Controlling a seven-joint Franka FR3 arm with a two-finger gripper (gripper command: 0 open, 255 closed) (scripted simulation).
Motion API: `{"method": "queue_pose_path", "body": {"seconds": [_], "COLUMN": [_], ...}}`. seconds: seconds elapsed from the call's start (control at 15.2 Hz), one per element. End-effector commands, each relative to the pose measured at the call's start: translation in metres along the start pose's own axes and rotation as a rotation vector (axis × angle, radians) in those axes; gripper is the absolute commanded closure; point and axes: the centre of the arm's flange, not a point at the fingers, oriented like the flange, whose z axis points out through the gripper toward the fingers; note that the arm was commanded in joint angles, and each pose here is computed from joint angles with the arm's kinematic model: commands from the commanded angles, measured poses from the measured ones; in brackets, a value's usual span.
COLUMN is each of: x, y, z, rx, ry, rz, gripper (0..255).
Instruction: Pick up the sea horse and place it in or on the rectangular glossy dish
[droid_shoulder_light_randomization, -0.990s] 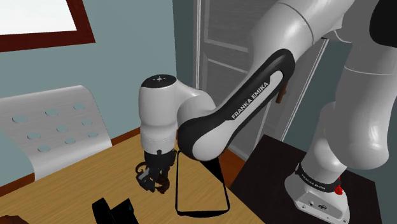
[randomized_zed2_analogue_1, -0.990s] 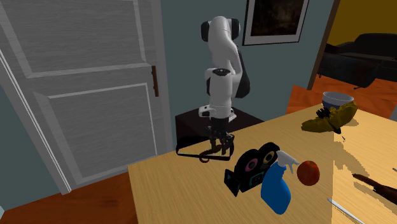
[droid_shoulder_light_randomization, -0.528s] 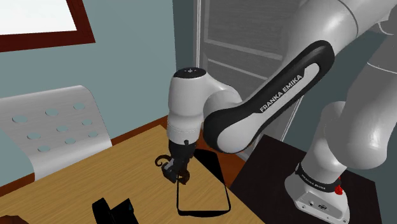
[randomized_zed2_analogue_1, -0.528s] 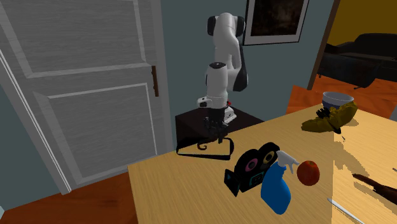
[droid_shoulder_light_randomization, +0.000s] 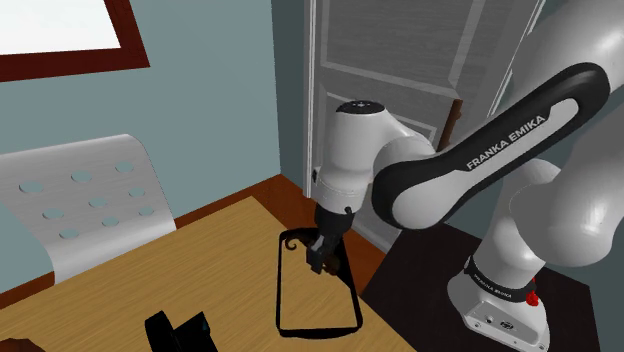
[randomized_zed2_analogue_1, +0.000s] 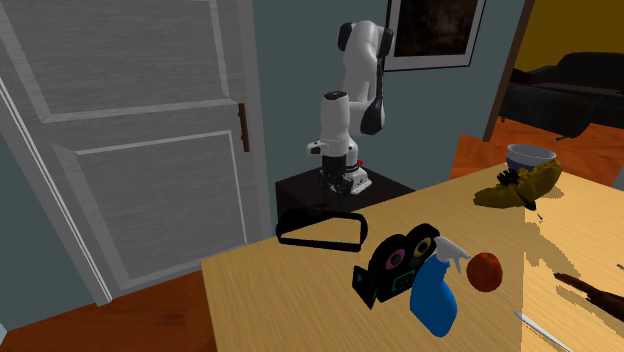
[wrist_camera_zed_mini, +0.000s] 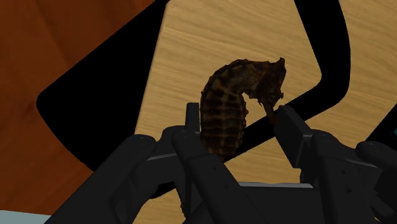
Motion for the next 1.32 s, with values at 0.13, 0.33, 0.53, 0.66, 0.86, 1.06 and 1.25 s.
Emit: {"method": "queue_pose_path", "body": {"seconds": [0.13,0.33,0.53,0.66,0.86,1.06,1.25], "x": [-0.006,-0.007,-0.008,-0.009,-0.010,-0.010,-0.010], "y": [0.008,0.010,0.011,0.012,0.013,0.013,0.013], "z": [0.019,0.034,0.050,0.061,0.072,0.072,0.072], "rx": [0.001,0.001,0.001,0.001,0.001,0.001,0.001], "ry": [0.000,0.000,0.000,0.000,0.000,0.000,0.000], "rz": [0.000,0.000,0.000,0.000,0.000,0.000,0.000], "gripper": [255,255,255,255,255,255,255]}}
